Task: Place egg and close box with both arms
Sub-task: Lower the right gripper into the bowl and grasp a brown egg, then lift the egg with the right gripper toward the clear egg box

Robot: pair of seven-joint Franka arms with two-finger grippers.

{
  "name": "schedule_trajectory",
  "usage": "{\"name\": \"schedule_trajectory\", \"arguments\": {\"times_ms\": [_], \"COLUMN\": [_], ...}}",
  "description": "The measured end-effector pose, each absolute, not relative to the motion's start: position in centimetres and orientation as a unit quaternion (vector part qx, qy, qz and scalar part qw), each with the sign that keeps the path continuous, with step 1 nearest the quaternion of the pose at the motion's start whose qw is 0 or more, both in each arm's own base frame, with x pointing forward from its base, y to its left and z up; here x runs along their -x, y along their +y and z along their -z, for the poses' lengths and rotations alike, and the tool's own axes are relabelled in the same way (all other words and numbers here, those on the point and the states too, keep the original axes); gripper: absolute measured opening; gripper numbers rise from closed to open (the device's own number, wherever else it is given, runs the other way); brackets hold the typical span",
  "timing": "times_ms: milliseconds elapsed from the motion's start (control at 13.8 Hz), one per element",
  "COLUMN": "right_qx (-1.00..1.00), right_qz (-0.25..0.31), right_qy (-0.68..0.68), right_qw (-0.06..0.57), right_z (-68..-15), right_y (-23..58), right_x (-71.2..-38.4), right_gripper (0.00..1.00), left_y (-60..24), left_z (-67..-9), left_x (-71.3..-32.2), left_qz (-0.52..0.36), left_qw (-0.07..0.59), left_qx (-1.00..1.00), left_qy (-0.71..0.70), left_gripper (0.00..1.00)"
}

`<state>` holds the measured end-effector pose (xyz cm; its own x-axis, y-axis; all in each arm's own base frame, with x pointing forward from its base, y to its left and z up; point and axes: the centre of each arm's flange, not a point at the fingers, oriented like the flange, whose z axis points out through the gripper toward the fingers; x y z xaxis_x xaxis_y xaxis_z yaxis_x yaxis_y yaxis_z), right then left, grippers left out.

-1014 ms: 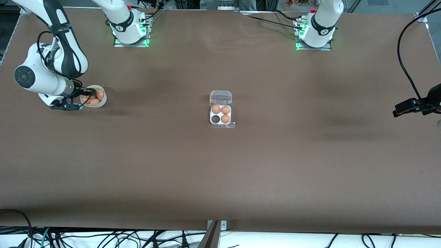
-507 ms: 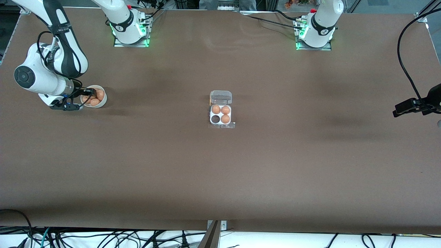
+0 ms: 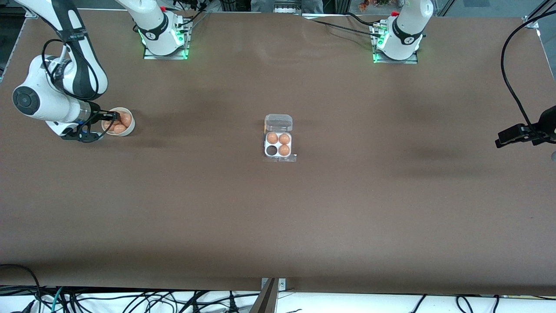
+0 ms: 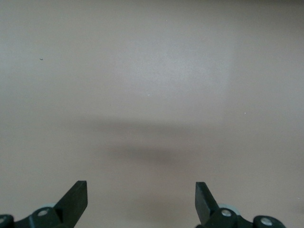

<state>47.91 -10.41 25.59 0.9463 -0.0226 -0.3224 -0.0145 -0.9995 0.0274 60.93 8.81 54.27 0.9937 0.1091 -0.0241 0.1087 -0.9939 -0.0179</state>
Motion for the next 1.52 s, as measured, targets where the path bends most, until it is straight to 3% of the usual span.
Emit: {"name": "schedule_trajectory", "arguments": {"times_ms": [362,652,941,1521], "right_qx": [-0.984,-0.985,-0.985,-0.971], "right_qz": [0.175,0.17,0.161,0.158], "right_qy": [0.011,-0.018,-0.068,-0.179], "right_qw": [0.009,0.013,0.008,-0.023], "right_z": [-31.5,-34.7,-34.1,-30.8], "right_y": [-6.8,2.0,13.9,34.8], "right_x": [-52.2,-55.7,-58.2,-59.3], "right_gripper": [0.47,0.47,0.47,0.47], "left_y": [8.8,8.8,8.8,8.8], "left_z": [-54.3,-54.3,-54.3,-54.3], "left_x": [-60.9,-60.9,-60.9,-60.9], "left_qz": [-0.012,-0.012,-0.012,-0.012], "left_qw": [0.008,0.008,0.008,0.008], "left_qx": [0.998,0.998,0.998,0.998], "left_qy": [-0.055,-0.055,-0.054,-0.054], "left_gripper": [1.0,1.0,1.0,1.0]}}
